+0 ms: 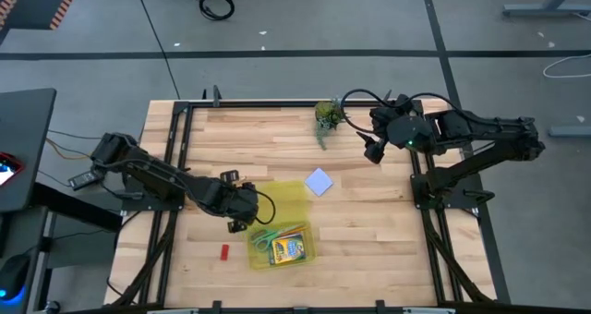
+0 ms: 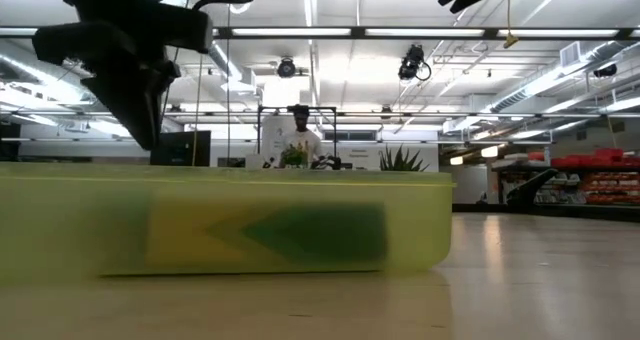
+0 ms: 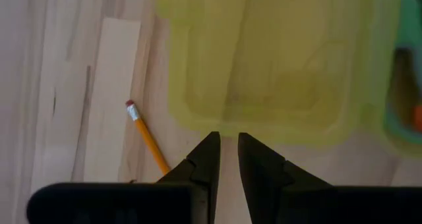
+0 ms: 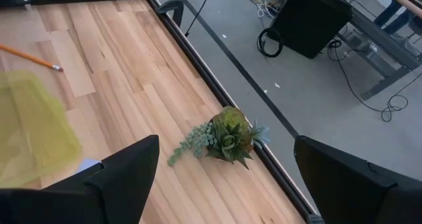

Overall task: Pack school essentials
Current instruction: Put the orange pencil into the yellow supply box

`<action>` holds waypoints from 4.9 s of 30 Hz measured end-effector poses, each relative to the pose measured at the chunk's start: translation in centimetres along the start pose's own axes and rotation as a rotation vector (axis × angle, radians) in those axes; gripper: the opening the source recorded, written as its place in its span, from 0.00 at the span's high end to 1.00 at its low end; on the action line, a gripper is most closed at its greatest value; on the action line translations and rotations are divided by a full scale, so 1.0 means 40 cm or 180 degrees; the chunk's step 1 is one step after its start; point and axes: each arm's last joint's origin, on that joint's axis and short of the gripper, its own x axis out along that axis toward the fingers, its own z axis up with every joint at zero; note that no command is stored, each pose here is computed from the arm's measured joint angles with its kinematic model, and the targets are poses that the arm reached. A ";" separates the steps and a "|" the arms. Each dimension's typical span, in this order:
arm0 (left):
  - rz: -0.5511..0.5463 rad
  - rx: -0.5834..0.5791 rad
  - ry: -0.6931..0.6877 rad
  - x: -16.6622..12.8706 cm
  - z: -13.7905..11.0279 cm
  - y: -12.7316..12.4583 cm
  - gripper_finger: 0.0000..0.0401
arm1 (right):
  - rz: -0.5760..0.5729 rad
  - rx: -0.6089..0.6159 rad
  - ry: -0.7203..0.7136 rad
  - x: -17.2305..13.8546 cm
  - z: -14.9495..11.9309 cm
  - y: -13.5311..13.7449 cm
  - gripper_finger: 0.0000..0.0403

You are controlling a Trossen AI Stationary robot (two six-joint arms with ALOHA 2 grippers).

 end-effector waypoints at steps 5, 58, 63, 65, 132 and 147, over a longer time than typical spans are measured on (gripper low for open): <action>0.0015 -0.0026 0.0018 0.006 -0.031 0.020 0.86 | -0.0039 0.0039 0.0011 0.004 0.001 -0.006 0.11; -0.0589 -0.2097 0.0583 0.131 -0.218 0.301 0.65 | -0.0124 0.0443 -0.0006 0.009 0.004 -0.013 0.11; -0.0696 -0.2112 0.0565 0.131 -0.214 0.299 0.58 | -0.0143 0.0432 -0.0011 0.009 0.004 -0.014 0.11; -0.0706 -0.2095 0.0558 0.130 -0.213 0.294 0.57 | -0.0150 0.0432 -0.0014 0.009 0.004 -0.014 0.11; -0.0465 -0.1644 0.0262 0.211 -0.155 0.190 0.99 | -0.0166 0.0477 -0.0018 0.009 0.004 -0.014 0.11; -0.0491 -0.1762 0.0169 0.178 -0.106 0.225 0.99 | -0.0164 0.0474 -0.0016 0.009 0.004 -0.014 0.11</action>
